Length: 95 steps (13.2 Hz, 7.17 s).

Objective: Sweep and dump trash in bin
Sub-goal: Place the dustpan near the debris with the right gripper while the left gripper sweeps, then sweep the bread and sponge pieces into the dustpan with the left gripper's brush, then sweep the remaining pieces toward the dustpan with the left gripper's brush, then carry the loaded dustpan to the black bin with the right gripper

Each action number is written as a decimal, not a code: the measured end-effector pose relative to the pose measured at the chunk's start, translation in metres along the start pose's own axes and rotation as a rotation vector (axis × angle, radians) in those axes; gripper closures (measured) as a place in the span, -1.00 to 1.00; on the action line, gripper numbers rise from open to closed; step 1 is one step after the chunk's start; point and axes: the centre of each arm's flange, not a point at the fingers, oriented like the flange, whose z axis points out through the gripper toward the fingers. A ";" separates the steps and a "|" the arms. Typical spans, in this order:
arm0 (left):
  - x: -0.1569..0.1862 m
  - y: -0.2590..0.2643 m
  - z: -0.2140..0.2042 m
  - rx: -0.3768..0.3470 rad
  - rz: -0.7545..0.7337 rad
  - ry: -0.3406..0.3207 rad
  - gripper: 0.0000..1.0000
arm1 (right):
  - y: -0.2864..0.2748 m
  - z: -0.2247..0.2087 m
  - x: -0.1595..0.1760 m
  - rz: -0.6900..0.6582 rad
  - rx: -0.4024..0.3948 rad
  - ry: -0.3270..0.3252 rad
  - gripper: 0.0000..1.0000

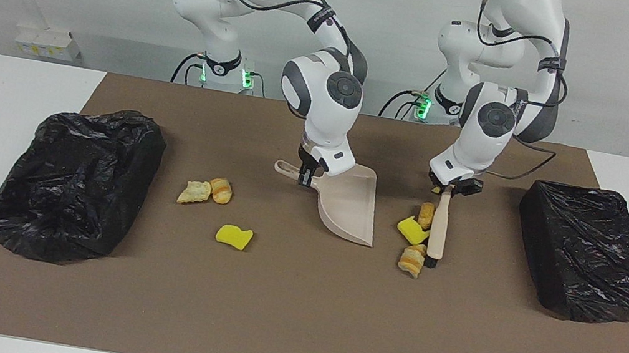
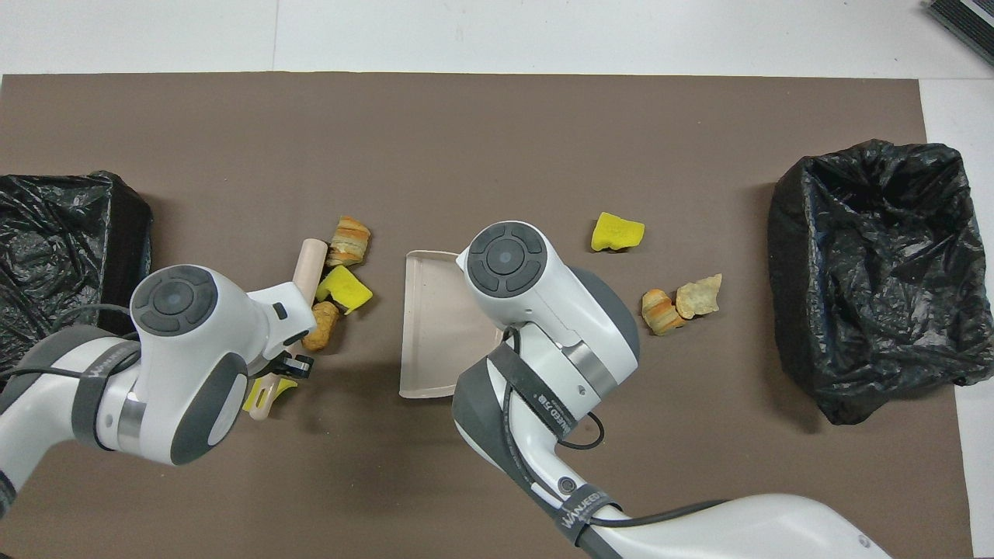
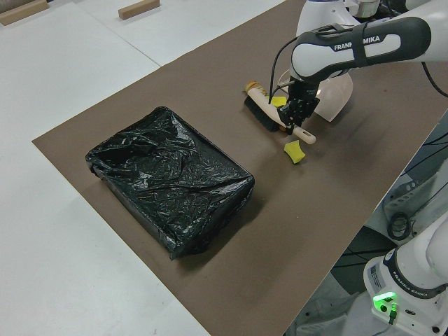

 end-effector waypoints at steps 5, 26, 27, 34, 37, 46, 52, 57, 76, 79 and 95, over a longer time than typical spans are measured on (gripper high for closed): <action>-0.020 0.096 -0.005 -0.086 0.071 -0.002 0.47 | 0.001 0.000 0.000 0.002 -0.003 0.004 0.37; -0.110 0.007 -0.049 0.180 -0.601 -0.289 0.47 | 0.007 0.002 -0.007 0.012 -0.006 -0.002 0.37; -0.117 0.007 -0.042 0.195 -0.657 -0.294 0.47 | 0.007 0.002 -0.007 0.012 -0.006 -0.003 0.37; -0.105 0.028 -0.006 0.060 -0.816 -0.175 0.47 | 0.006 0.002 -0.007 0.009 -0.007 -0.010 0.37; -0.071 0.047 0.010 -0.055 -0.823 -0.085 0.47 | 0.007 0.002 -0.008 0.010 -0.006 -0.011 0.37; -0.036 0.165 -0.016 -0.229 -0.484 0.039 0.47 | 0.012 0.003 -0.014 0.022 -0.003 -0.011 0.37; -0.031 0.179 -0.041 -0.213 -0.366 -0.003 0.47 | 0.015 0.005 -0.018 0.030 0.001 -0.013 0.37; -0.013 0.105 -0.045 -0.079 -0.207 0.004 0.47 | 0.016 0.006 -0.019 0.032 0.002 -0.013 0.37; 0.042 0.048 -0.009 0.074 0.315 0.027 0.47 | 0.015 0.007 -0.020 0.033 0.009 -0.020 0.37; 0.028 0.100 -0.011 0.042 0.354 0.031 0.47 | 0.015 0.008 -0.021 0.034 0.012 -0.022 0.37; -0.021 0.200 -0.028 0.104 -0.167 -0.059 0.47 | 0.070 -0.110 -0.225 -0.142 -0.027 0.007 0.37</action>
